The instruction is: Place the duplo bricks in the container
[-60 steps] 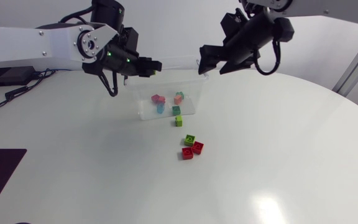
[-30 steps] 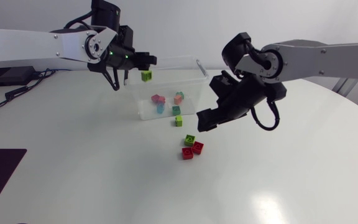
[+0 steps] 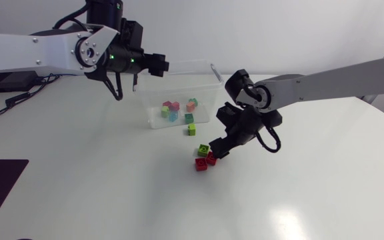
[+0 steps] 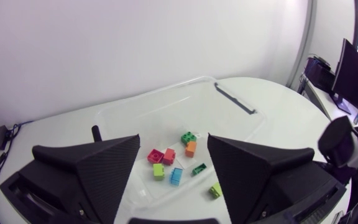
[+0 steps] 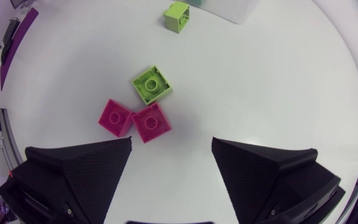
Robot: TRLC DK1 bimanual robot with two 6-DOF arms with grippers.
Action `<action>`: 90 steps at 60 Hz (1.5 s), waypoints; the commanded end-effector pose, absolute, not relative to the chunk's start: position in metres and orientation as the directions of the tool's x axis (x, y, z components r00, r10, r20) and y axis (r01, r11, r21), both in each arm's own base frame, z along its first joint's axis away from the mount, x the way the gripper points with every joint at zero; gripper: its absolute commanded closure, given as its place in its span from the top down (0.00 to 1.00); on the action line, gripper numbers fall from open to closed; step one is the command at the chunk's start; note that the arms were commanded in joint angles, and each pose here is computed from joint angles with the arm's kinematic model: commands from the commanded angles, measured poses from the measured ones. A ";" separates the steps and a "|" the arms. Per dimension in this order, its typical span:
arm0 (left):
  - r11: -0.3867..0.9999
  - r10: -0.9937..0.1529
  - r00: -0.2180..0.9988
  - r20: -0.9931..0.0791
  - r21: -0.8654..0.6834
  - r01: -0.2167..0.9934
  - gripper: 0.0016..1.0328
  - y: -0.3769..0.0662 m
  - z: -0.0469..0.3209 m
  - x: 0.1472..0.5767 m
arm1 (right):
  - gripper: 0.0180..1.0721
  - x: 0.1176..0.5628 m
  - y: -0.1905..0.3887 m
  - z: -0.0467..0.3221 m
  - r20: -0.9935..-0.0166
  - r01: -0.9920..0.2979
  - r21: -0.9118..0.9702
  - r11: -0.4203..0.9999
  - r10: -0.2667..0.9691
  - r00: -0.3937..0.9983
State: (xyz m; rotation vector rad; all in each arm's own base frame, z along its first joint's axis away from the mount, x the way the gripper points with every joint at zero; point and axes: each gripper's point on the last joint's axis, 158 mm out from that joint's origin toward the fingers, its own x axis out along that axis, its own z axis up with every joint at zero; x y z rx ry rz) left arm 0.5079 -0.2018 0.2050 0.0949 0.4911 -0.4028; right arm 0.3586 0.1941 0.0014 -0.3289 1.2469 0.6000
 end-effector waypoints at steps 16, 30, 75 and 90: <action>0.768 -0.468 0.680 -0.564 0.120 0.629 0.75 -0.236 0.205 0.402 | 0.83 0.348 0.202 -0.034 -0.971 -0.658 0.071 0.749 0.204 0.127; 0.664 -0.458 0.549 -0.699 0.141 0.734 0.75 -0.238 0.155 0.355 | 0.83 0.354 0.212 -0.034 -0.972 -0.675 0.054 0.736 0.193 0.132; 0.401 -0.405 0.267 -0.874 0.093 0.911 0.75 -0.281 0.030 0.291 | 0.29 0.357 0.192 0.000 -0.957 -0.652 0.041 0.757 0.218 0.193; 0.355 -0.388 0.228 -0.893 0.084 0.931 0.75 -0.300 0.002 0.294 | 0.29 0.364 0.177 0.051 -0.918 -0.613 0.072 0.787 0.293 0.268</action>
